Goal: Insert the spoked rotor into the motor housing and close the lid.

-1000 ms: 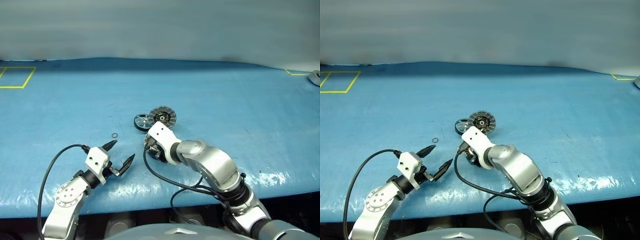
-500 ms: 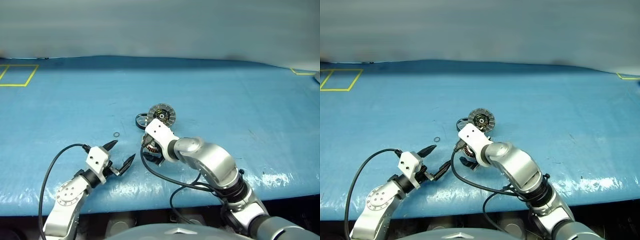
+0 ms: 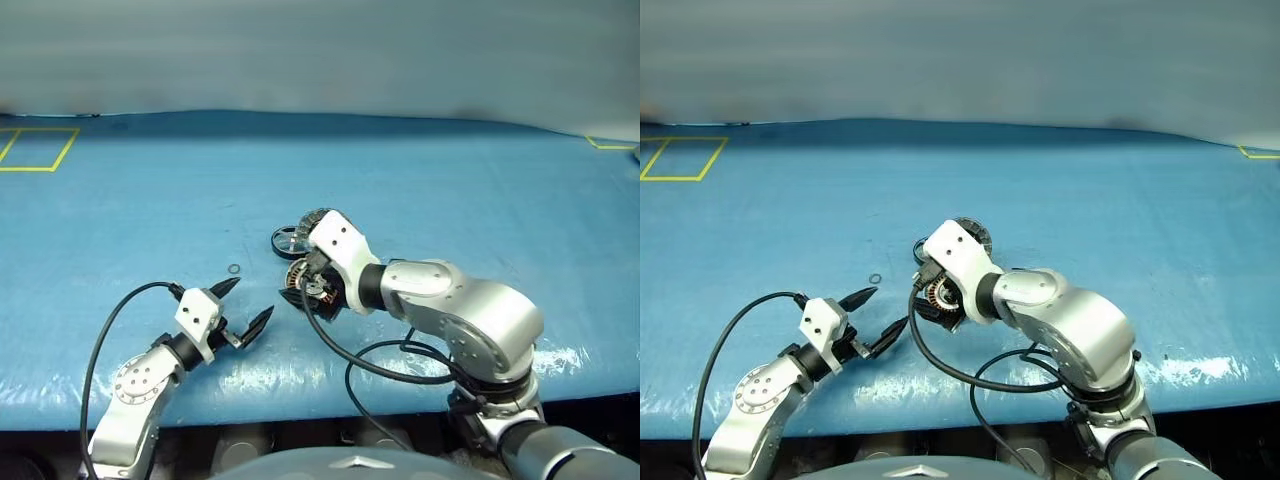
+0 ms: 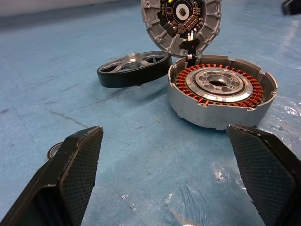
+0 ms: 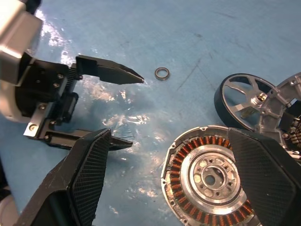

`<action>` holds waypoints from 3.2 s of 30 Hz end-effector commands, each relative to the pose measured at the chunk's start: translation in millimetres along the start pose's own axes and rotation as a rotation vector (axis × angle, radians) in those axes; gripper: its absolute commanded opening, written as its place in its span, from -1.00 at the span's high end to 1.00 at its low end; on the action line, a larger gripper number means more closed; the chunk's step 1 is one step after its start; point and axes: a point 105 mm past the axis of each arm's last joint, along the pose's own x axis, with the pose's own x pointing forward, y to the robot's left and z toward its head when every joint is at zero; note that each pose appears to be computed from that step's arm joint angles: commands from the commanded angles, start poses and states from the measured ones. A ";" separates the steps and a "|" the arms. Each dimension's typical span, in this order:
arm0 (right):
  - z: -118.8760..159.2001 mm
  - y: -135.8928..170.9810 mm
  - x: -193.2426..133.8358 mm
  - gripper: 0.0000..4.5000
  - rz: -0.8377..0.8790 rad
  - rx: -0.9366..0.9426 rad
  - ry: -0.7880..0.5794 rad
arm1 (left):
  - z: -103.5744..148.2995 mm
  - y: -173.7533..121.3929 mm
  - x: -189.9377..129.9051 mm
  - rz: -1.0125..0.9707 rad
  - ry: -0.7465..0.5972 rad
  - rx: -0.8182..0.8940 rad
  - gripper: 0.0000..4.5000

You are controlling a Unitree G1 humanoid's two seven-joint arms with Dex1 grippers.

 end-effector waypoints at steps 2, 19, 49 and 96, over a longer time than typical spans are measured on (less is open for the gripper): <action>0.2 -6.1 -19.1 -0.85 -0.047 -0.077 -0.226 | 9.3 10.9 -0.4 0.033 -0.014 0.003 -1.00; -93.5 -28.6 -18.6 -0.85 -0.348 0.042 -0.426 | 13.0 71.3 18.3 0.172 0.002 0.047 -1.00; -100.0 -29.3 -8.4 -0.86 -0.400 0.007 -0.447 | -28.4 73.1 21.2 0.107 0.202 0.061 0.72; -123.8 -21.8 -5.7 -0.86 -0.363 -0.113 -0.362 | 47.7 -32.2 110.1 -0.604 0.102 0.352 0.72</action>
